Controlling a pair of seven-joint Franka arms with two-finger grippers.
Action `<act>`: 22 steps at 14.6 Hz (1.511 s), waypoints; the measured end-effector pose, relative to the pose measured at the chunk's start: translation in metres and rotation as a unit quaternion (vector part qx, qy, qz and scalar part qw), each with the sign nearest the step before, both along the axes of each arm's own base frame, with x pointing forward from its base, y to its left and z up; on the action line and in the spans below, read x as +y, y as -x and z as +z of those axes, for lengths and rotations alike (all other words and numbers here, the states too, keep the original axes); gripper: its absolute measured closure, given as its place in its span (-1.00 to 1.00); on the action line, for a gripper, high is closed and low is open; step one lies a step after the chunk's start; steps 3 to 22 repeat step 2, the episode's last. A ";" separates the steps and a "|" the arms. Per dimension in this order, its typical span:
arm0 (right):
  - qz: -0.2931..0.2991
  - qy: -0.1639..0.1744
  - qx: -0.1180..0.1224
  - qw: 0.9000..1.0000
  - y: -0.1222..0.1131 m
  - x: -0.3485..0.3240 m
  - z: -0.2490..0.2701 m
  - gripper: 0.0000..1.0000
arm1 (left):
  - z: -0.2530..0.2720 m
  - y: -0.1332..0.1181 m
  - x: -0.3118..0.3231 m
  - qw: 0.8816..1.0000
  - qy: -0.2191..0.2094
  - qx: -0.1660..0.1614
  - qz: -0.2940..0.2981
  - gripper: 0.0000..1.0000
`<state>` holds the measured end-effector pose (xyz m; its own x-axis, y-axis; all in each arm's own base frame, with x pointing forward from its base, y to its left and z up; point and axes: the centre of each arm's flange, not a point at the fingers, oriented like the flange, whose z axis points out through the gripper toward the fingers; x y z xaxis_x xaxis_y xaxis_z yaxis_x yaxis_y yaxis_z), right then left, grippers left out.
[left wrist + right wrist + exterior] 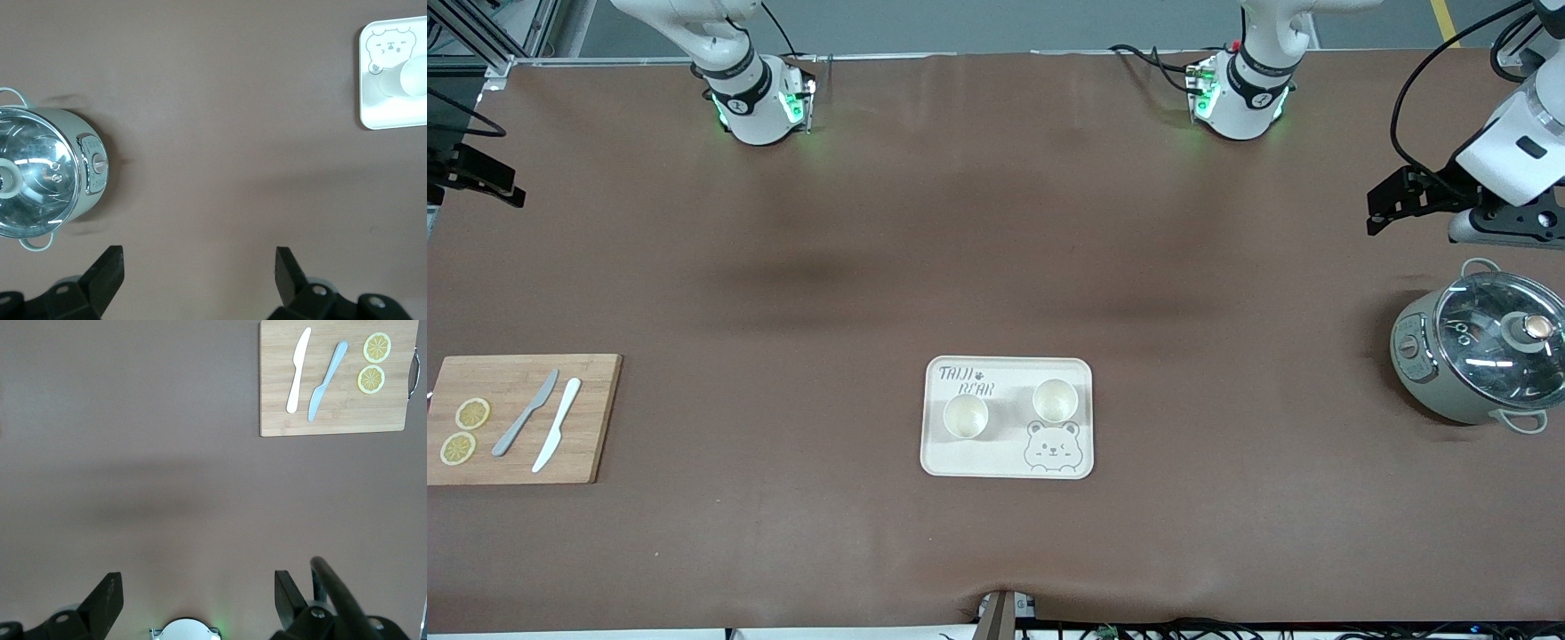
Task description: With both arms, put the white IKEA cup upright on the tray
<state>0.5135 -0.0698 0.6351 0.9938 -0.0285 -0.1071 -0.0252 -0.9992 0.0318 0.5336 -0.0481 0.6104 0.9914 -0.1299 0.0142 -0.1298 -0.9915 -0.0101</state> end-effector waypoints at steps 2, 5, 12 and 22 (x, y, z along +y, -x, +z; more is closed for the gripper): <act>0.000 0.000 0.000 1.000 0.000 0.000 0.000 -1.00 | 0.000 0.000 0.000 1.000 0.000 0.000 0.000 -1.00; 0.000 0.000 0.000 1.000 0.000 0.000 0.000 -1.00 | 0.000 0.000 0.000 1.000 0.000 0.000 0.000 -1.00; 0.000 0.000 0.000 1.000 0.000 0.000 0.000 -1.00 | 0.000 0.000 0.000 1.000 0.000 0.000 0.000 -1.00; 0.000 0.000 0.000 1.000 0.000 0.000 0.000 -1.00 | 0.000 0.000 0.000 1.000 0.000 0.000 0.000 -1.00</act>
